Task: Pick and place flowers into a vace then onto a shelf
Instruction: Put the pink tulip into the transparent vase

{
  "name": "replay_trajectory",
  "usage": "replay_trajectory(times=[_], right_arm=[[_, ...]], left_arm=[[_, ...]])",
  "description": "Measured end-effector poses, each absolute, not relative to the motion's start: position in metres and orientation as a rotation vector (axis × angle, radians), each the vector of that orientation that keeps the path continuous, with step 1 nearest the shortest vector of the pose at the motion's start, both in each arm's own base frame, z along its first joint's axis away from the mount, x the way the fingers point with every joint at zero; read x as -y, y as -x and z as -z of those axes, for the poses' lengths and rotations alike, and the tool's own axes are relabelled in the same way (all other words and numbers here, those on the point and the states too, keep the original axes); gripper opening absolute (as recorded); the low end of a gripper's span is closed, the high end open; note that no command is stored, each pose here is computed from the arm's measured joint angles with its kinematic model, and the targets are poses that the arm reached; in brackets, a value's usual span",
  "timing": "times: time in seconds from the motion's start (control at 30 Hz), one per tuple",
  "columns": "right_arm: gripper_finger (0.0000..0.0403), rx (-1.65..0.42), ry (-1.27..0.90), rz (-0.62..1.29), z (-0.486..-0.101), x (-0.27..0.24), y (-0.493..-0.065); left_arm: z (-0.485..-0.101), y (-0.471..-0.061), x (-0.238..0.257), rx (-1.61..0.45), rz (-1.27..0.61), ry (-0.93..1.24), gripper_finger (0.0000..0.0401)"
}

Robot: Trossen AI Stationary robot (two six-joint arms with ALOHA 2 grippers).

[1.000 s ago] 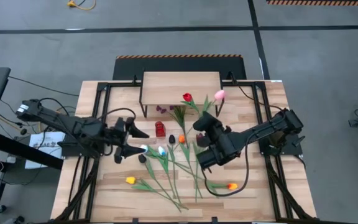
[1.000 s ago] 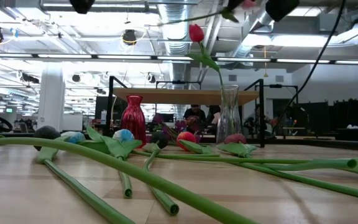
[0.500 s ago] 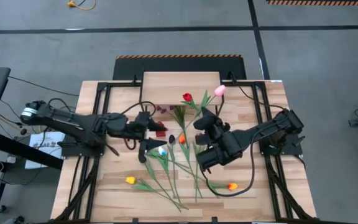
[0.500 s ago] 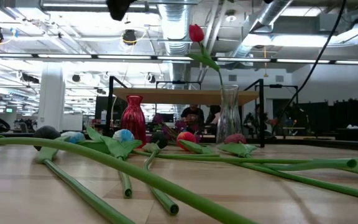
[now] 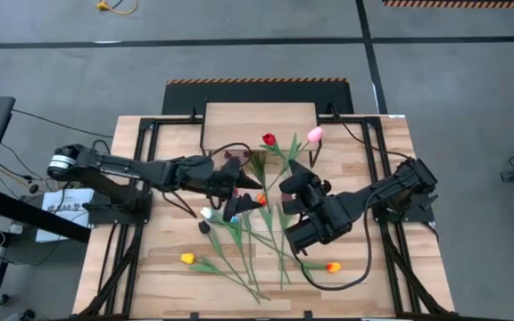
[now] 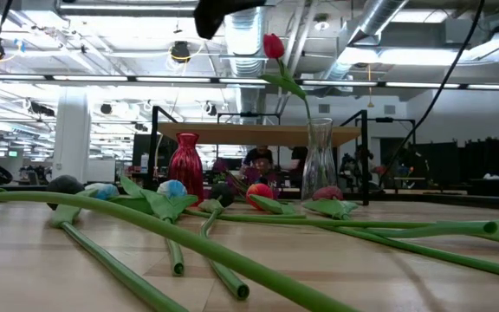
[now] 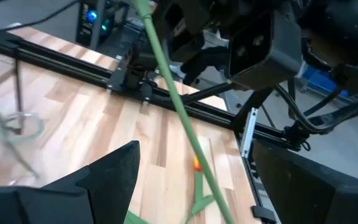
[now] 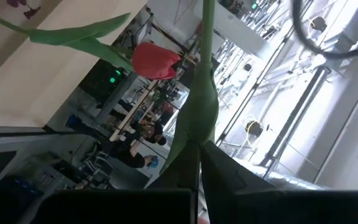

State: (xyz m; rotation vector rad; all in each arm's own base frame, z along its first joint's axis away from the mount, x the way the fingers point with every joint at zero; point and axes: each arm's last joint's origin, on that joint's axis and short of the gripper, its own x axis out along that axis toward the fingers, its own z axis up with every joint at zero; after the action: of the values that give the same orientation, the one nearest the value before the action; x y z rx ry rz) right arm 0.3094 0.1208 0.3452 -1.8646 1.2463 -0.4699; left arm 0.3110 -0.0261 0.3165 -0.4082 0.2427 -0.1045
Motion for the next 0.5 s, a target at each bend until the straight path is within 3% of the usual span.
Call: replay_trajectory(times=[0.33, 0.5], right_arm=[[0.0, -1.24, 1.866, 0.468, -0.345, -0.122, -0.309], [0.0, -1.241, 1.864, 0.467, -0.345, -0.122, -0.309]], left_arm=[[-0.319, -0.334, 0.027, -0.253, 0.133, 0.411, 0.03], [-0.321, -0.334, 0.027, -0.242, 0.136, 0.409, 0.0278]])
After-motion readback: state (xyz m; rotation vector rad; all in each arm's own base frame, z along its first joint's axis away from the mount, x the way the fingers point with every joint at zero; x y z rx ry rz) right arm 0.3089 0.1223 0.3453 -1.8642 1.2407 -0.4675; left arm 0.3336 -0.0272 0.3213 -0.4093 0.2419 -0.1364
